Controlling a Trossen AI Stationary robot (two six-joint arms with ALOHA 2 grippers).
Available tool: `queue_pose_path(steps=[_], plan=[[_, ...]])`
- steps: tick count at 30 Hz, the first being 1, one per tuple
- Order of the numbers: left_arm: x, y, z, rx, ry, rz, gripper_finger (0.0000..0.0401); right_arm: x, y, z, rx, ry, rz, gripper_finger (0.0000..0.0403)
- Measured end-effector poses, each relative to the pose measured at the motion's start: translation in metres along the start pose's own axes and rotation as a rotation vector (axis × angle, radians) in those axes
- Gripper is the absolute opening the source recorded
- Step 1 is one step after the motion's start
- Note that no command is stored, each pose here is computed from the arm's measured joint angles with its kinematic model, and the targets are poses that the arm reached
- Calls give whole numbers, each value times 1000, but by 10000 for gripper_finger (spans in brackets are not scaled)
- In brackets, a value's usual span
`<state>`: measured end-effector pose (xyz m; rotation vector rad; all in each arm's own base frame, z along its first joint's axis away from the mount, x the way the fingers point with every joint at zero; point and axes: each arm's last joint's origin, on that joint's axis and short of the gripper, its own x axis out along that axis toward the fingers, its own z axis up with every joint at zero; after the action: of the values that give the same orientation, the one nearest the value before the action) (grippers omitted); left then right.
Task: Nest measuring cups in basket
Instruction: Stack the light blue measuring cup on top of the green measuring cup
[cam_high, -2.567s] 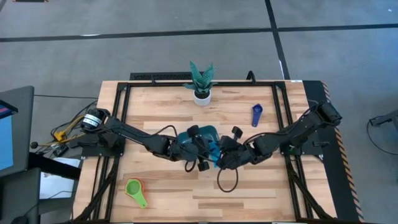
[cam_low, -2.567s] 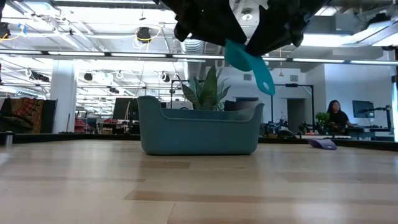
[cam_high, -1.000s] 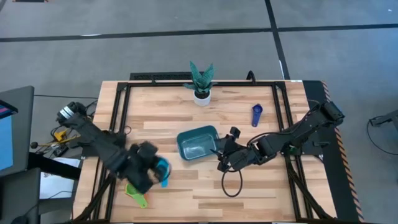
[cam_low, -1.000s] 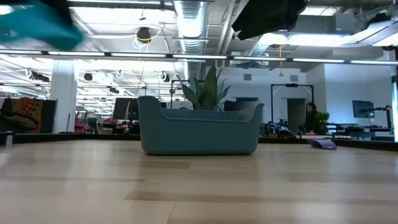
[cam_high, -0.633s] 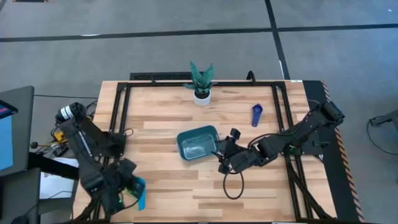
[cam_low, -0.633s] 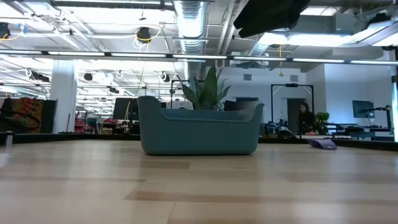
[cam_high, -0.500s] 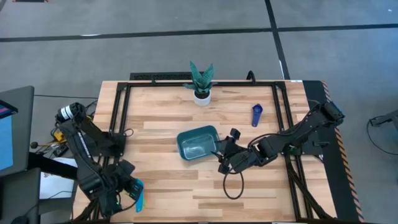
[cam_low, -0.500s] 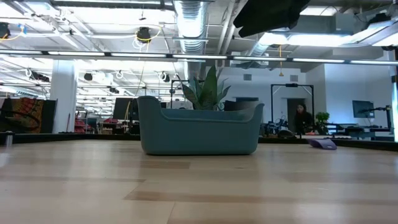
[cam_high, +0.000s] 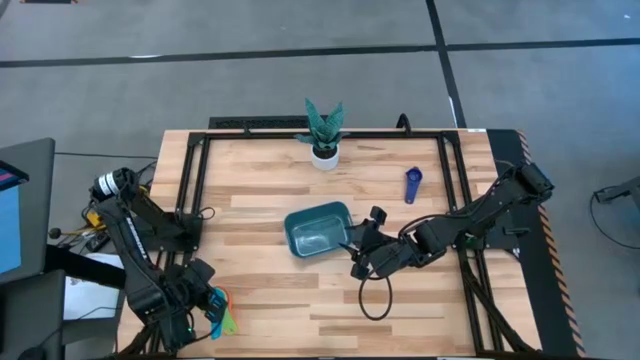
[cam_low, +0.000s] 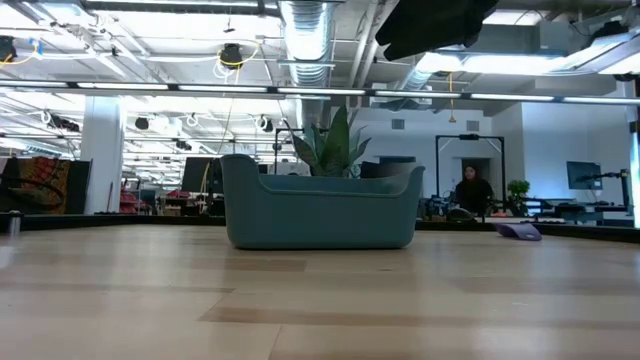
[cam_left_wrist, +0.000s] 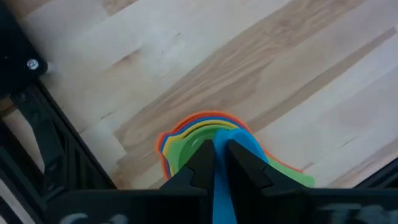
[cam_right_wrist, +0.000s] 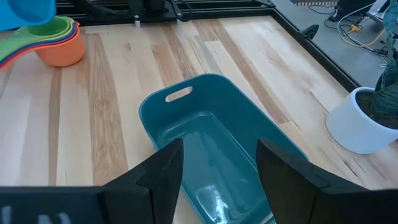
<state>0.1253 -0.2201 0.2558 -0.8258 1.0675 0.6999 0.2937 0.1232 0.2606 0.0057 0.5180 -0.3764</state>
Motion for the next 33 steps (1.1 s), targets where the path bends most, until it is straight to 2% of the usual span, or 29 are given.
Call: queue_pose_path(steps=[8,13,26,33], plan=[[15,5,-2,-46,61,53,16,0,0,0,2,2,4,226],[23,6,-3,-60,76,42,16,0,0,0,2,7,15,224],[18,9,0,-83,82,35,17,0,1,0,4,8,22,225],[7,15,9,-92,77,19,59,0,1,0,9,9,24,225]])
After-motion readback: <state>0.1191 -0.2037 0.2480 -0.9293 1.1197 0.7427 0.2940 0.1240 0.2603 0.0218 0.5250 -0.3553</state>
